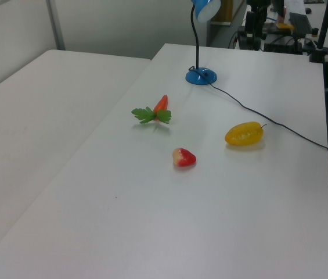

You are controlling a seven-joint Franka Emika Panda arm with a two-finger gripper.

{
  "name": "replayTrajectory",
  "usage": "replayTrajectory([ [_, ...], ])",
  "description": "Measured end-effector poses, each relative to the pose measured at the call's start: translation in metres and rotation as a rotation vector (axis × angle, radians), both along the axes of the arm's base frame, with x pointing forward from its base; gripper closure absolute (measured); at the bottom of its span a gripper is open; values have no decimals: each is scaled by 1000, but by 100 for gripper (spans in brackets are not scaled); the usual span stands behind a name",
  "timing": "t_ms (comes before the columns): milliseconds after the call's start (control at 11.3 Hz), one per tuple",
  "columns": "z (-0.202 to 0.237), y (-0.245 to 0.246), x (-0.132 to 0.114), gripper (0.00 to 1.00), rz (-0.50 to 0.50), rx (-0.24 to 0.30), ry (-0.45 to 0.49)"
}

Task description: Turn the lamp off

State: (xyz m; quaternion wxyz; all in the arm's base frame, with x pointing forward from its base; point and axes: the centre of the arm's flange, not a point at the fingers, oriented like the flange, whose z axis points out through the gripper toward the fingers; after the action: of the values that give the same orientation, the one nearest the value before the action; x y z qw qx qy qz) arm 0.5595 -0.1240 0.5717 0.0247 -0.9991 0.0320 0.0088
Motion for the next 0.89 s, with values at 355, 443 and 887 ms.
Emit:
replayTrajectory([
  [355, -13, 29, 4, 0, 59, 1, 27],
  [443, -16, 37, 5, 0, 75, -5, 34],
  [887, -26, 44, 6, 0, 89, -24, 59],
])
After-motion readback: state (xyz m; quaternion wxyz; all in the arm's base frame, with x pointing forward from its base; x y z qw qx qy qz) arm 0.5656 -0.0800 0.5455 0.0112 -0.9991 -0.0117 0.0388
